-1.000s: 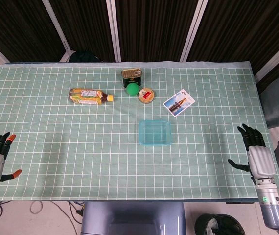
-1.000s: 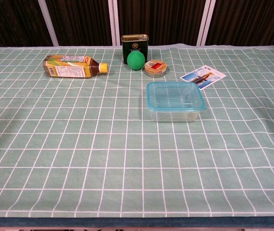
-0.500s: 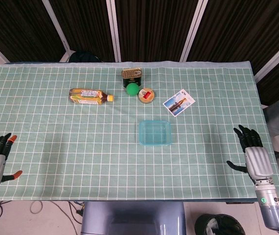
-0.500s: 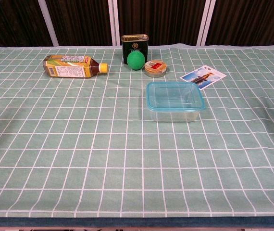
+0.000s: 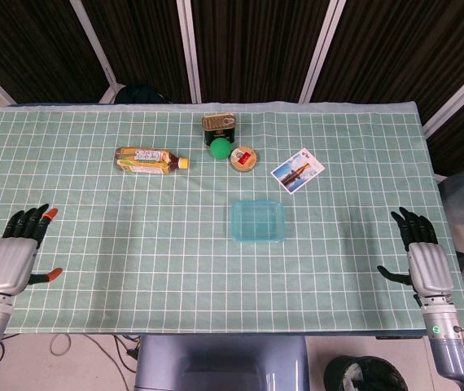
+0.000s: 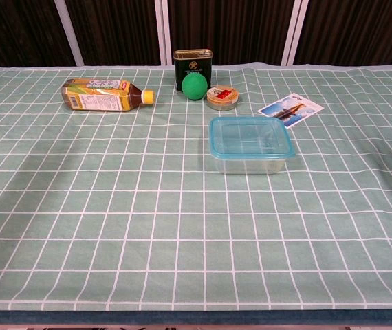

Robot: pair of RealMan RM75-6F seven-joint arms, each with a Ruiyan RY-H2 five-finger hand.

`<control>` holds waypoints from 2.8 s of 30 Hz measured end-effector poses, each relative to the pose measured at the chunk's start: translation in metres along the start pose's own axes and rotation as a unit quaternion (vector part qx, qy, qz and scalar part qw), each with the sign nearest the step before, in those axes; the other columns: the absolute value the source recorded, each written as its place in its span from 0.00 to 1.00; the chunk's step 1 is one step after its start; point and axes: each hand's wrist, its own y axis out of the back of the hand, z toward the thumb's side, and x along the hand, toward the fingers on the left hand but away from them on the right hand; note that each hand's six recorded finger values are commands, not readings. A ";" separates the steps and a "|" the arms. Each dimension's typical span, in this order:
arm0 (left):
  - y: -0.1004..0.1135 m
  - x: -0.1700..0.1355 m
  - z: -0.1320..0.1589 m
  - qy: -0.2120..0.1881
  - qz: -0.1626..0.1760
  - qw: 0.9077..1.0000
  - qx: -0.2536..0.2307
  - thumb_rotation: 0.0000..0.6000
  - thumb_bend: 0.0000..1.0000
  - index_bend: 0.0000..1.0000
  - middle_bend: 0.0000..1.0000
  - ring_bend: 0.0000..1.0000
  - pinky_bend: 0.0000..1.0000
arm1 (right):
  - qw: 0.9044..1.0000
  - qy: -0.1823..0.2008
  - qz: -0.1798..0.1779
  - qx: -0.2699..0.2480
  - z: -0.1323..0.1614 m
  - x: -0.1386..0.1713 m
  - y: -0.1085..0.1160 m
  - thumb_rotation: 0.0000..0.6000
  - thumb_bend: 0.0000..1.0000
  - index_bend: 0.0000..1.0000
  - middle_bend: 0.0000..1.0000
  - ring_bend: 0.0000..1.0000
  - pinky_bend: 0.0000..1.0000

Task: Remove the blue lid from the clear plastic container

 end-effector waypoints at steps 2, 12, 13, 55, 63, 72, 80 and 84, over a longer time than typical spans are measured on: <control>0.002 0.014 0.014 -0.011 -0.008 1.000 -0.004 1.00 0.00 0.00 0.00 0.00 0.00 | 1.000 -0.002 -0.001 -0.001 0.000 0.000 0.000 1.00 0.13 0.00 0.00 0.00 0.00; 0.005 0.084 0.102 -0.069 -0.050 0.996 -0.014 1.00 0.00 0.00 0.00 0.00 0.00 | 1.000 -0.011 0.001 -0.013 -0.003 -0.001 0.000 1.00 0.13 0.00 0.00 0.00 0.00; 0.005 0.089 0.112 -0.075 -0.053 0.996 -0.015 1.00 0.00 0.00 0.00 0.00 0.00 | 1.000 -0.013 0.002 -0.015 -0.003 -0.001 0.000 1.00 0.13 0.00 0.00 0.00 0.00; -0.069 0.175 0.354 -0.148 -0.159 0.975 -0.039 1.00 0.00 0.00 0.00 0.00 0.00 | 0.997 -0.043 0.015 -0.055 -0.009 -0.004 -0.003 1.00 0.13 0.00 0.00 0.00 0.00; -0.078 0.184 0.366 -0.141 -0.163 0.976 -0.039 1.00 0.00 0.00 0.00 0.00 0.00 | 0.997 -0.047 0.017 -0.060 -0.010 -0.004 -0.003 1.00 0.13 0.00 0.00 0.00 0.00; -0.088 0.193 0.384 -0.136 -0.168 0.975 -0.046 1.00 0.02 0.03 0.06 0.04 0.18 | 0.996 -0.050 0.022 -0.066 -0.011 -0.004 -0.004 1.00 0.13 0.00 0.00 0.00 0.00; -0.089 0.195 0.390 -0.145 -0.144 0.978 -0.030 1.00 0.07 0.18 0.25 0.22 0.35 | 0.996 -0.051 0.025 -0.069 -0.011 -0.003 -0.004 1.00 0.13 0.00 0.00 0.00 0.00; -0.089 0.195 0.379 -0.150 -0.131 0.980 -0.019 1.00 0.07 0.18 0.25 0.22 0.35 | 0.996 -0.051 0.026 -0.070 -0.010 -0.003 -0.004 1.00 0.13 0.00 0.00 0.00 0.00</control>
